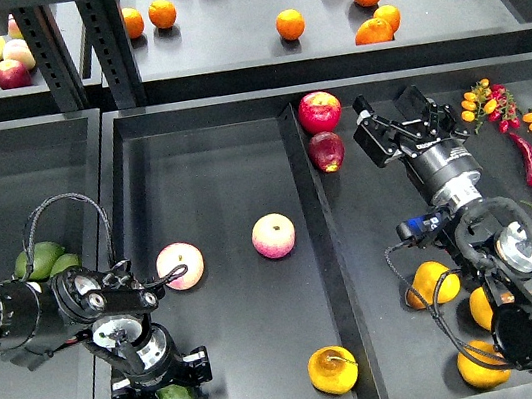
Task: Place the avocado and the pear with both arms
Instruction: 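Lower left gripper over the green avocado and close on it, then carry avocado with left gripper into the avocado bin and release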
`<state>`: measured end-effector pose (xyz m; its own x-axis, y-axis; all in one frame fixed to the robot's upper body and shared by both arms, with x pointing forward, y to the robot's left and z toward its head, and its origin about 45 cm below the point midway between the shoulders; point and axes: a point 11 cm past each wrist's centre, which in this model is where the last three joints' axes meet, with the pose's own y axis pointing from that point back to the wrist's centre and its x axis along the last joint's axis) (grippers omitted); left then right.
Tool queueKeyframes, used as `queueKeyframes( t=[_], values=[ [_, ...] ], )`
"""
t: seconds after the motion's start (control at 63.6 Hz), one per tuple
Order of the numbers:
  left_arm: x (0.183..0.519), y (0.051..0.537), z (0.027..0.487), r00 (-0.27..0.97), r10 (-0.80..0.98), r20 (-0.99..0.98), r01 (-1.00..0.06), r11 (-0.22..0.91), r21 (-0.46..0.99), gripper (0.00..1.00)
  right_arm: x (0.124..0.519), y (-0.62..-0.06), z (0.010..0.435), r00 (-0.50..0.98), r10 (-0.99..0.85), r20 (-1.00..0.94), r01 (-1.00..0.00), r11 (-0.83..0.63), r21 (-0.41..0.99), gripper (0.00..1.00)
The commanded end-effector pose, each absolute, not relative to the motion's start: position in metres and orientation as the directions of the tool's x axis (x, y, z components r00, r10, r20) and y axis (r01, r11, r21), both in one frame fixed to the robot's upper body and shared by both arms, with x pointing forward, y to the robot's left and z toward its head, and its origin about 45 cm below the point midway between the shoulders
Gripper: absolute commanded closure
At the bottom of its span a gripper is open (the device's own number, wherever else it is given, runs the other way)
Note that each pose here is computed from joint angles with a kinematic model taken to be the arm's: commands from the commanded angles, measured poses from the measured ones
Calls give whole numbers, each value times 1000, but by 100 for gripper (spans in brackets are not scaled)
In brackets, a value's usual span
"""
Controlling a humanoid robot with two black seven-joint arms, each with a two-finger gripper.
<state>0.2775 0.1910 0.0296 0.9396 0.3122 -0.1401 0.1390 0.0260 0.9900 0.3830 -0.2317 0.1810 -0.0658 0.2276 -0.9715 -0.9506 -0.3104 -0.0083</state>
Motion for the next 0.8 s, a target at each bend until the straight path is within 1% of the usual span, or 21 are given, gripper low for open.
queueKeyframes(
  t=[0.0,0.11,0.204,0.377,0.503,0.66,0.786],
  values=[
    [278,191,31,939,304,-164,160,38,986,54,383,-232,181,-65,228,-971,-951,-309,-9,1],
    [279,186,35,930,313,-193,179,74,981,70,382,-232,180,-66,228,-971,-951,-308,-8,1],
    [280,181,36,923,324,-208,184,101,978,78,382,-232,179,-68,228,-971,-951,-309,-6,1],
    [282,178,39,924,315,-216,189,113,975,82,381,-232,179,-69,228,-971,-951,-310,-5,1],
    [287,175,44,926,316,-209,178,124,976,82,380,-232,179,-69,228,-971,-951,-310,-5,1],
    [321,158,73,932,330,-150,94,179,979,82,380,-231,180,-66,228,-971,-950,-313,-9,1],
    [348,152,96,933,348,-93,25,195,981,82,380,-229,179,-68,226,-972,-948,-317,-8,1]
  ],
)
